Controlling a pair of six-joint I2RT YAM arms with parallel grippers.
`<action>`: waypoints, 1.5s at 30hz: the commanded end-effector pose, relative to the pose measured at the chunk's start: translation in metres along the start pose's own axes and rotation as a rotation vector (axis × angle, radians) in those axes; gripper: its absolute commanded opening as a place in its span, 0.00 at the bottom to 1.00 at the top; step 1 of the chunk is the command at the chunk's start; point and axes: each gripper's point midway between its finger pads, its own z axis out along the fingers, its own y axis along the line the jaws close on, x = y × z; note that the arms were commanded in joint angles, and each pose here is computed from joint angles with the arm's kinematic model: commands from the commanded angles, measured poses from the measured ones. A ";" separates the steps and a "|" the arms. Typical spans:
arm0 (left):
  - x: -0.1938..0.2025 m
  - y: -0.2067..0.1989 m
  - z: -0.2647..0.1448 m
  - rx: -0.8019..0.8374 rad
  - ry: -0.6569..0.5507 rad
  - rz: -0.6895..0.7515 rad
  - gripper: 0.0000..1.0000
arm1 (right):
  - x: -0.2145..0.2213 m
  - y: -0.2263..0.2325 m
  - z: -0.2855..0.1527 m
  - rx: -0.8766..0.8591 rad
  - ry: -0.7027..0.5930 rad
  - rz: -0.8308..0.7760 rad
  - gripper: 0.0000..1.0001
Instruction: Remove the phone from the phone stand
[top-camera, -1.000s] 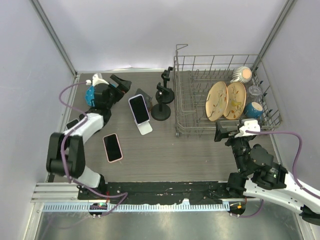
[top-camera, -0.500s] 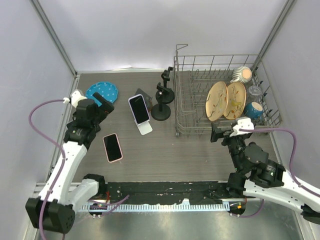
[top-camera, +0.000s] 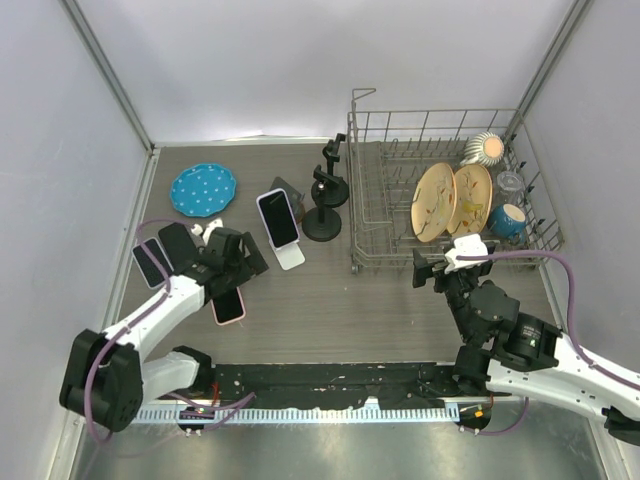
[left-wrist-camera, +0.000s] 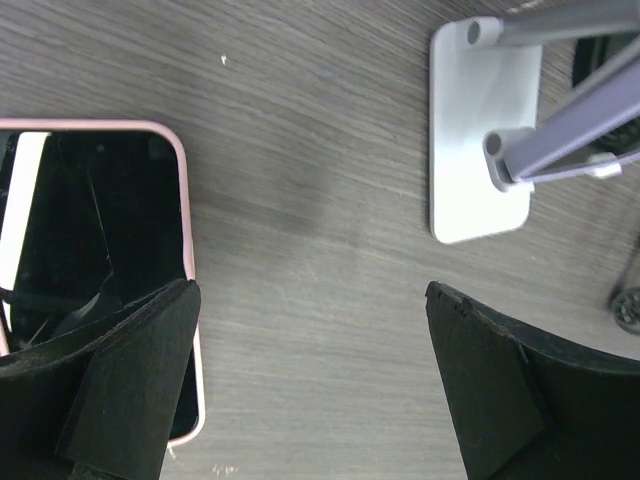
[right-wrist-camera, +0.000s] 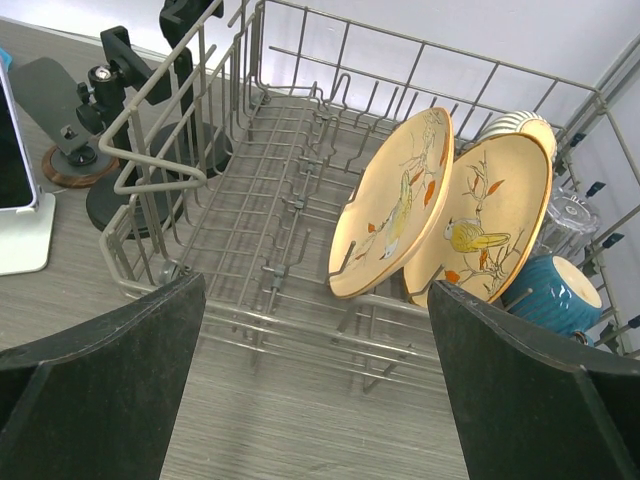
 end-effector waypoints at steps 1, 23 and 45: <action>-0.021 -0.014 0.022 0.006 -0.088 -0.031 1.00 | -0.013 -0.003 -0.001 0.004 -0.018 0.031 0.98; -0.026 0.048 0.027 -0.295 -0.191 -0.074 1.00 | -0.007 0.000 0.003 0.017 0.006 -0.013 0.99; -0.083 -0.070 -0.063 0.000 -0.432 0.030 1.00 | -0.008 -0.001 0.002 0.016 0.002 -0.005 0.98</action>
